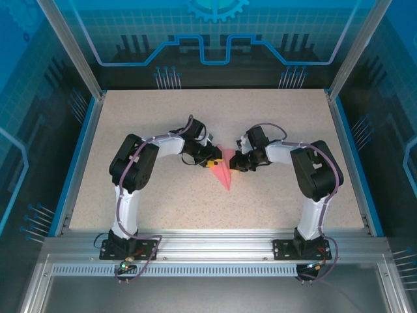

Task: Fold a paper plane with a square sheet of paper (fold left side to right side)
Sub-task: Fourth fold the wing at the center of the table.

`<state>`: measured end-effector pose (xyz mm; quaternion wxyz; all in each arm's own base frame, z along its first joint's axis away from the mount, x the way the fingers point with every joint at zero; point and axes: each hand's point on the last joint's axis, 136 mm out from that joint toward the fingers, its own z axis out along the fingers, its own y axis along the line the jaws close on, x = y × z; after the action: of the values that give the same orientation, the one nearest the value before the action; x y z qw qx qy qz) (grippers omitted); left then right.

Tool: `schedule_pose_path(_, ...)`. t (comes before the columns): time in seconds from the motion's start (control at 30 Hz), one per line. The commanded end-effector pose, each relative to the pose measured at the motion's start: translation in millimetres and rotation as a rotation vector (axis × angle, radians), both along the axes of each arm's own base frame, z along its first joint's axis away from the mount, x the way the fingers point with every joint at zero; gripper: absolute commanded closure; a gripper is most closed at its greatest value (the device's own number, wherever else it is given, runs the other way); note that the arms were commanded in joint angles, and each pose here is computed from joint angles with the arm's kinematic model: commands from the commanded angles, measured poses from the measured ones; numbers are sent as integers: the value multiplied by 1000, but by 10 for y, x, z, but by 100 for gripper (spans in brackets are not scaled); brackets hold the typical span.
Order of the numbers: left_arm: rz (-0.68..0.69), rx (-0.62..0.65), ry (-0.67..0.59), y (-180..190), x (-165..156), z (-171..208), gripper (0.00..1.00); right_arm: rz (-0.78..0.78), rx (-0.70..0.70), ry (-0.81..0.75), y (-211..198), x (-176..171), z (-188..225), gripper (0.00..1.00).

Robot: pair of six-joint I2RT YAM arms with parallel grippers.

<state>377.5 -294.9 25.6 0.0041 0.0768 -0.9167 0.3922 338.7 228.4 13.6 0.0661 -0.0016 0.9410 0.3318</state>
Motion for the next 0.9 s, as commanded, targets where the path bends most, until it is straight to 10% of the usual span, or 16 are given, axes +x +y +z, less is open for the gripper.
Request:
schedule_pose_path(0.0,4,87,74,103,-153,-226,62,11,-50,35,-51,-54,-123,91)
schedule_pose_path(0.33,-26,75,-119,120,0,460,60,10,-118,83,-173,-204,-274,92)
schedule_pose_path(0.87,-113,8,-75,-282,53,243,100,22,-141,87,-176,-223,-282,94)
